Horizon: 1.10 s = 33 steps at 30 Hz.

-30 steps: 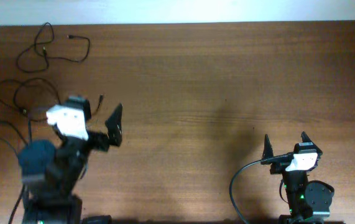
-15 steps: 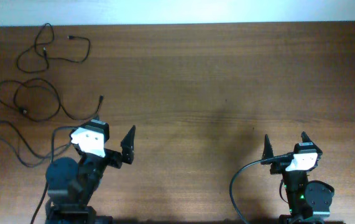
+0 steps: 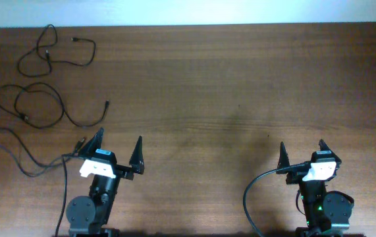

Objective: Untangle cables

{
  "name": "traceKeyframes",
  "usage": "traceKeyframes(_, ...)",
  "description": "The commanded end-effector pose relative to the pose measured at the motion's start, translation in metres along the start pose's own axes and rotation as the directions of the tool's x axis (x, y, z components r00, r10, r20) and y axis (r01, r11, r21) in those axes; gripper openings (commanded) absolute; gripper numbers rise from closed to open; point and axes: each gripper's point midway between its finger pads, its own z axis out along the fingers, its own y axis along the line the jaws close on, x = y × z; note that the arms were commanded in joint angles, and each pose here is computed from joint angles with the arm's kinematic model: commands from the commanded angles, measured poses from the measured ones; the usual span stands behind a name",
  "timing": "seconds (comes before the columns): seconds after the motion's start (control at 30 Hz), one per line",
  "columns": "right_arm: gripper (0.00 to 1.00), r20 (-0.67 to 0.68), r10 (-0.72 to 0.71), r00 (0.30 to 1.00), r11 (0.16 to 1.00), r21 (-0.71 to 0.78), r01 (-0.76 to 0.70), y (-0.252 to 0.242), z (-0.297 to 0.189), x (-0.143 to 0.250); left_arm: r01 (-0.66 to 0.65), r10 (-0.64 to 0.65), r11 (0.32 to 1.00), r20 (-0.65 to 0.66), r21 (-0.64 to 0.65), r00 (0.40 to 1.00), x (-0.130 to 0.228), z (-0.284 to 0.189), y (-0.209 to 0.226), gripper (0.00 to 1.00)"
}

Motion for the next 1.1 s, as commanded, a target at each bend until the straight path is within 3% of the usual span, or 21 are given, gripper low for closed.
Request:
traceKeyframes(0.0,0.98,-0.003,-0.003,1.000,1.000,-0.006,0.003,0.001,0.000,0.002,0.007,-0.006,0.999,0.025,-0.034,1.000,0.009,-0.004,0.005,0.99)
traceKeyframes(0.17,0.98,-0.003,-0.003,1.000,1.000,-0.006,0.003,0.001,0.000,0.002,0.008,-0.004,0.995,0.039,-0.099,0.999,0.011,-0.009,0.016,0.99)
traceKeyframes(0.37,0.98,-0.003,-0.003,1.000,1.000,-0.005,0.003,0.001,0.000,0.002,0.019,-0.044,0.988,-0.165,-0.152,0.985,0.063,-0.019,0.024,0.99)
traceKeyframes(0.5,0.98,-0.003,-0.003,1.000,1.000,-0.005,0.003,0.001,0.000,0.002,0.005,-0.044,0.977,-0.177,-0.215,0.983,0.066,-0.021,0.035,0.99)
traceKeyframes(0.63,0.98,-0.003,-0.003,1.000,1.000,-0.006,0.003,0.001,0.000,0.002,-0.104,0.059,0.969,-0.200,-0.223,0.978,0.066,-0.022,0.040,0.99)
traceKeyframes(0.67,0.98,-0.003,-0.003,1.000,1.000,-0.006,0.003,0.001,0.000,0.002,-0.039,-0.015,0.951,-0.173,-0.307,0.985,0.064,-0.025,0.052,0.99)
traceKeyframes(0.73,0.99,-0.003,-0.003,1.000,1.000,-0.006,0.003,0.001,0.000,0.002,0.005,-0.062,0.936,-0.151,-0.352,0.987,0.062,-0.027,0.058,0.99)
traceKeyframes(0.83,0.98,-0.003,-0.003,1.000,1.000,-0.005,0.003,0.001,0.000,0.002,-0.128,0.077,0.962,-0.206,-0.242,0.975,0.066,-0.023,0.044,0.99)
traceKeyframes(1.07,0.98,-0.003,-0.003,1.000,1.000,-0.006,0.003,0.001,0.000,0.002,-0.091,0.035,0.955,-0.196,-0.282,0.980,0.065,-0.025,0.049,0.99)
